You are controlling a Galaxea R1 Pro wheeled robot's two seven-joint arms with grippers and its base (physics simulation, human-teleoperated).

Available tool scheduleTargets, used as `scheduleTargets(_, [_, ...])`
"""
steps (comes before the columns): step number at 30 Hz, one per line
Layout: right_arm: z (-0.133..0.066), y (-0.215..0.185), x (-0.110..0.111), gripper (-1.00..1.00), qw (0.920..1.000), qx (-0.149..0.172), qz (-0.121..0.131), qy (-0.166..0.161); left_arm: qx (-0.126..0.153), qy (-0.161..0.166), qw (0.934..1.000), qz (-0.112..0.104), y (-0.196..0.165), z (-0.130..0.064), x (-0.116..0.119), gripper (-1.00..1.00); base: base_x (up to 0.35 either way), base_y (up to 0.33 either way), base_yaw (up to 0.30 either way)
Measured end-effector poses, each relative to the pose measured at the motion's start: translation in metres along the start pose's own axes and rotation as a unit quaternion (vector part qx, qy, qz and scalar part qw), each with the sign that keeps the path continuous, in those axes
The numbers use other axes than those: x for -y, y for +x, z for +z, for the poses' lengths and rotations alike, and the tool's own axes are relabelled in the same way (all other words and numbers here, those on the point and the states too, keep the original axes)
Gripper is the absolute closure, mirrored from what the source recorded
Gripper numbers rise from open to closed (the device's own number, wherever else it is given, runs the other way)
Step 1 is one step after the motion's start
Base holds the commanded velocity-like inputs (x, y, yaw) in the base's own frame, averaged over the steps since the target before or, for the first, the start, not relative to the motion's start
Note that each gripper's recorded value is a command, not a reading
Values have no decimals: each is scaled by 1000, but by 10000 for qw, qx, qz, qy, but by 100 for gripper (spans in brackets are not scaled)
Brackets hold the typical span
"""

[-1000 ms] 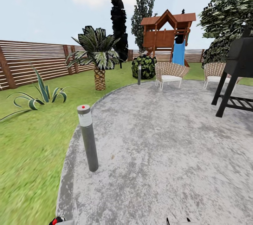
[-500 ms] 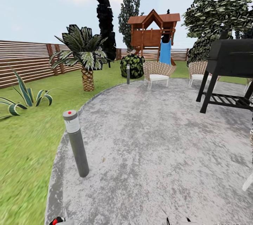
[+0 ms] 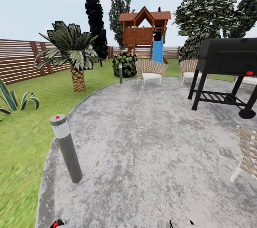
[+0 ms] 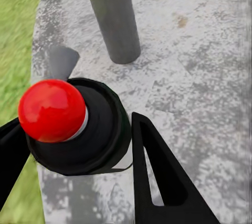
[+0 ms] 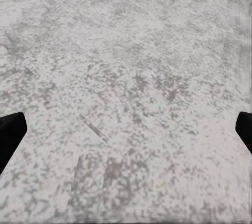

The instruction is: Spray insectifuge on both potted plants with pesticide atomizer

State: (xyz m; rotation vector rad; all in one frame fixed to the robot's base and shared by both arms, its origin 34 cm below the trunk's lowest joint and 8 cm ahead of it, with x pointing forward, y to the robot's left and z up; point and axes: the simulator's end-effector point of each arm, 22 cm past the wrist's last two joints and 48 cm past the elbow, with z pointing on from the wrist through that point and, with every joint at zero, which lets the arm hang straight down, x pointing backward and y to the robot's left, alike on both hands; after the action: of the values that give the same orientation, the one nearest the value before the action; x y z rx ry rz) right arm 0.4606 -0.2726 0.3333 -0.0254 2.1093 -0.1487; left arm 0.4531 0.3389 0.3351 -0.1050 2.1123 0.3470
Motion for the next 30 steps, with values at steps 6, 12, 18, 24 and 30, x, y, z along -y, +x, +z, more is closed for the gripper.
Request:
scheduleTargets(6, [0,2,0,-100,10000,-25,1,6,-24,-4,10000,4,2,0,0,100,277,0,-238])
scheduleTargets(12, [0,4,2,-100,10000,-44,-5,15,-46,-8,10000,12,4,0,-1,100,336,-43,-149])
scheduleTargets(18, [0,4,5,-100,10000,-41,-34,21,-50,-6,10000,17,5,0,-1,100,327,-149,-11])
scheduleTargets(24, [0,4,4,-100,10000,-43,-33,18,-46,-10,10000,13,4,0,-1,100,318,-123,0])
scheduleTargets(30, [-1,5,3,-100,10000,-55,-32,7,-48,-10,10000,14,4,0,-1,100,338,-10,0])
